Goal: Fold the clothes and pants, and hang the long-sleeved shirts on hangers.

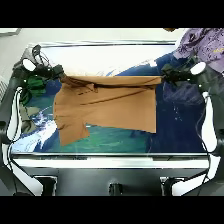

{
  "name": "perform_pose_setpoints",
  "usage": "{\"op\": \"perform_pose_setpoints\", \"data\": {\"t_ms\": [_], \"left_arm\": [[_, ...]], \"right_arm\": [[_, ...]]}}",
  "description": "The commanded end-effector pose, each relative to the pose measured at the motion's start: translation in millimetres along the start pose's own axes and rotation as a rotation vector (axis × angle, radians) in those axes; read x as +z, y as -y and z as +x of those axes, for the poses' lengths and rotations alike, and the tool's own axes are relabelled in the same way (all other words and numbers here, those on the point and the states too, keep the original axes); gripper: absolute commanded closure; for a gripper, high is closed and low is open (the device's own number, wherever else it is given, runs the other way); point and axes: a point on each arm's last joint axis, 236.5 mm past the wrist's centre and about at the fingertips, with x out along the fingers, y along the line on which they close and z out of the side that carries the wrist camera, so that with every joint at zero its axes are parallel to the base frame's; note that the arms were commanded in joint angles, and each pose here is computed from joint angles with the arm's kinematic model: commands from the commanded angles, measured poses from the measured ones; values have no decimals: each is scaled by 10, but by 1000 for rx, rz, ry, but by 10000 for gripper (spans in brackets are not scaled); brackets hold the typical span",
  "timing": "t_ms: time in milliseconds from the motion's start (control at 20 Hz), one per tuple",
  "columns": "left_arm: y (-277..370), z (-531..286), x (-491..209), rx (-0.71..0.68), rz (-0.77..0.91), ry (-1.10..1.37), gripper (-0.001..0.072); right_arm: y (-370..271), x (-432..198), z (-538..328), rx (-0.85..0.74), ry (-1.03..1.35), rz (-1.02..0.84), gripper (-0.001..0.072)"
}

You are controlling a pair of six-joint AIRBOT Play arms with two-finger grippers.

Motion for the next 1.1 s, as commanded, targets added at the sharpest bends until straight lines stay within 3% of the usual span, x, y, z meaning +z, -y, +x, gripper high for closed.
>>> {"op": "perform_pose_setpoints", "data": {"t_ms": [0, 50, 100, 200, 250, 300, 450, 600, 700, 1050], "left_arm": [[-68, 171, 44, 4, -7, 36, 692], [-80, 176, 33, 5, -9, 31, 689], [-91, 173, 26, 7, -11, 27, 617], [-148, 105, 15, 11, -29, 4, 181], [-205, 17, 25, 17, -34, -12, 102], [-277, -104, 42, 24, -43, -25, 101], [-603, -649, 69, 59, -78, -68, 101], [-911, -1156, -68, 87, -68, -151, 101], [-1021, -1355, -137, 56, -139, -166, 102], [-1233, -1410, -725, 64, -240, -300, 102]], "right_arm": [[24, -107, 367, 33, -16, 85, 690], [0, -139, 395, 36, -22, 87, 689], [-27, -165, 408, 39, -27, 85, 682], [-98, -234, 393, 63, -58, 108, 459], [-106, -266, 329, 73, -89, 124, 355], [-92, -282, 214, 77, -119, 134, 284], [103, -165, -482, 79, -166, -3, 222], [476, -151, -1245, 67, -215, -124, 222], [770, -483, -1508, 69, -327, -139, 222], [1500, -1952, -1273, 73, -572, 23, 224]]}}
